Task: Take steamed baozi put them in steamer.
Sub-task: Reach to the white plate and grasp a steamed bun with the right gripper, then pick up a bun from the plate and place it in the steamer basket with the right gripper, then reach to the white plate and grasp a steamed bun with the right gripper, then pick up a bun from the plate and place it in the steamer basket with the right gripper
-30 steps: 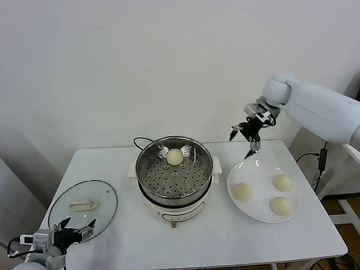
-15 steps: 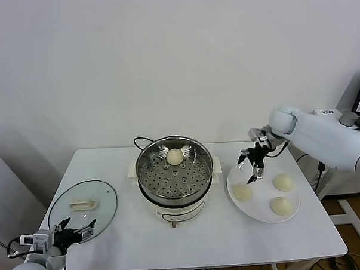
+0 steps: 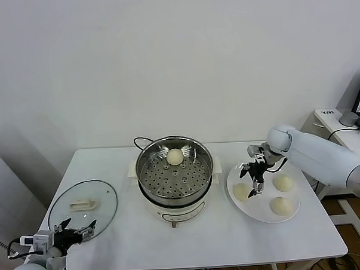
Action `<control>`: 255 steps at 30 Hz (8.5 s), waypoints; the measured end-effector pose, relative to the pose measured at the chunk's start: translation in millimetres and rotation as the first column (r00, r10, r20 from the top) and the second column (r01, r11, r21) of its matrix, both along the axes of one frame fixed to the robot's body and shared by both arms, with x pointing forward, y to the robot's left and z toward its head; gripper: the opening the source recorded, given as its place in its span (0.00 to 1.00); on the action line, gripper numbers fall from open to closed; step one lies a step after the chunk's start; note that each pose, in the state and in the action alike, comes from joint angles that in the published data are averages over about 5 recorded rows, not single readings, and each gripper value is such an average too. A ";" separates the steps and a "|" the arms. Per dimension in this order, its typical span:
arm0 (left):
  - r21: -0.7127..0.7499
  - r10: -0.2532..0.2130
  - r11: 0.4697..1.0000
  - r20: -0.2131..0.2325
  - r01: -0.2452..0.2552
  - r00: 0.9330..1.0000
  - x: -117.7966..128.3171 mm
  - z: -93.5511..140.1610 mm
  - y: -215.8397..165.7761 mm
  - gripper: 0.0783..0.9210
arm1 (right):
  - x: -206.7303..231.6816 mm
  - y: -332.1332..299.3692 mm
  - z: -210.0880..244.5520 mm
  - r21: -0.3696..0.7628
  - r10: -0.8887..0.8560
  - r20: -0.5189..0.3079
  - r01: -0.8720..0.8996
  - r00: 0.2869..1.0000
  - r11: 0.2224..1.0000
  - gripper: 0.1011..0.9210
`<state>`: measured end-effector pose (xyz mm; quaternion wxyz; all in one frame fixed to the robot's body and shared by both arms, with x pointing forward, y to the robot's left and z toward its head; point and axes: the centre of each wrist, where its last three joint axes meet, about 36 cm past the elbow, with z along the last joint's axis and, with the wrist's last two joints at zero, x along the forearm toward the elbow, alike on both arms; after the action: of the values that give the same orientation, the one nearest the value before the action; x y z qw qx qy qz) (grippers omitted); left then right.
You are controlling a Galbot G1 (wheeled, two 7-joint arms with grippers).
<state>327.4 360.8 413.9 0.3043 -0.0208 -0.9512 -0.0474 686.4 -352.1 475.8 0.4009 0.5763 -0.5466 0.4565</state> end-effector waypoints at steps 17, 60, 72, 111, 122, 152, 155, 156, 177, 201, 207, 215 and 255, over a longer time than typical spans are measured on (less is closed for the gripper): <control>0.001 0.004 1.000 -0.003 -0.004 1.000 -1.4 -1.6 0.8 0.88 | -4.0 4.7 -20.7 -0.015 0.003 0.001 -0.003 1.000 1.000 0.49; 0.007 -0.003 1.000 0.010 0.003 1.000 2.2 3.1 -1.1 0.88 | 20.4 152.7 227.0 0.267 0.001 0.078 -0.022 0.997 0.963 0.48; 0.005 -0.003 1.000 0.008 0.003 1.000 2.2 1.6 -0.9 0.88 | 16.9 226.9 183.2 0.271 0.002 0.053 -0.017 0.999 0.962 0.48; 0.003 0.005 1.000 0.004 -0.005 1.000 1.0 -1.8 1.7 0.88 | 7.0 303.7 114.6 0.200 -0.015 0.087 -0.002 0.996 0.980 0.87; -0.001 0.001 1.000 0.012 -0.001 1.000 0.4 1.5 -1.2 0.88 | 16.7 223.4 182.0 0.145 0.021 0.102 -0.035 0.995 0.989 0.88; 0.004 -0.002 1.000 0.014 0.001 1.000 0.3 4.5 -0.7 0.88 | -33.9 -56.2 121.4 -0.045 0.053 0.007 -0.052 0.999 0.998 0.88; 0.003 -0.002 1.000 0.014 0.002 1.000 0.4 4.5 -0.9 0.88 | -37.2 -64.2 103.8 -0.059 0.061 -0.002 -0.061 0.998 0.996 0.88; 0.003 -0.002 1.000 0.014 0.002 1.000 0.4 4.5 -1.0 0.88 | -38.2 -66.5 98.0 -0.063 0.063 -0.005 -0.063 0.998 0.996 0.88; 0.002 -0.006 1.000 0.006 0.006 1.000 -1.4 2.3 -2.7 0.88 | -49.8 -92.0 20.3 -0.137 0.082 -0.028 -0.085 0.996 0.987 0.88; 0.006 -0.004 1.000 -0.004 0.004 1.000 -3.7 -2.3 -2.5 0.88 | -47.5 -88.7 -8.4 -0.167 0.063 -0.075 -0.075 0.995 0.983 0.52; 0.004 -0.001 1.000 -0.002 0.001 1.000 -3.6 -2.2 -2.9 0.88 | -45.2 -88.4 -0.7 -0.161 0.073 -0.078 -0.085 0.994 0.983 0.50; 0.004 -0.001 1.000 0.001 0.001 1.000 -3.4 -1.0 -4.0 0.88 | -24.8 -76.5 49.8 -0.137 0.123 -0.023 -0.125 0.992 0.983 0.49; 0.000 -0.019 1.000 0.009 0.019 1.000 -1.2 1.6 -8.1 0.88 | 21.9 261.9 219.2 -0.074 0.897 0.291 -0.927 0.333 0.368 0.50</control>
<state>326.3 352.7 415.5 0.2996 -0.0295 -0.9523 -0.0504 708.3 -90.2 695.1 -0.0370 0.7314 -0.2037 0.6498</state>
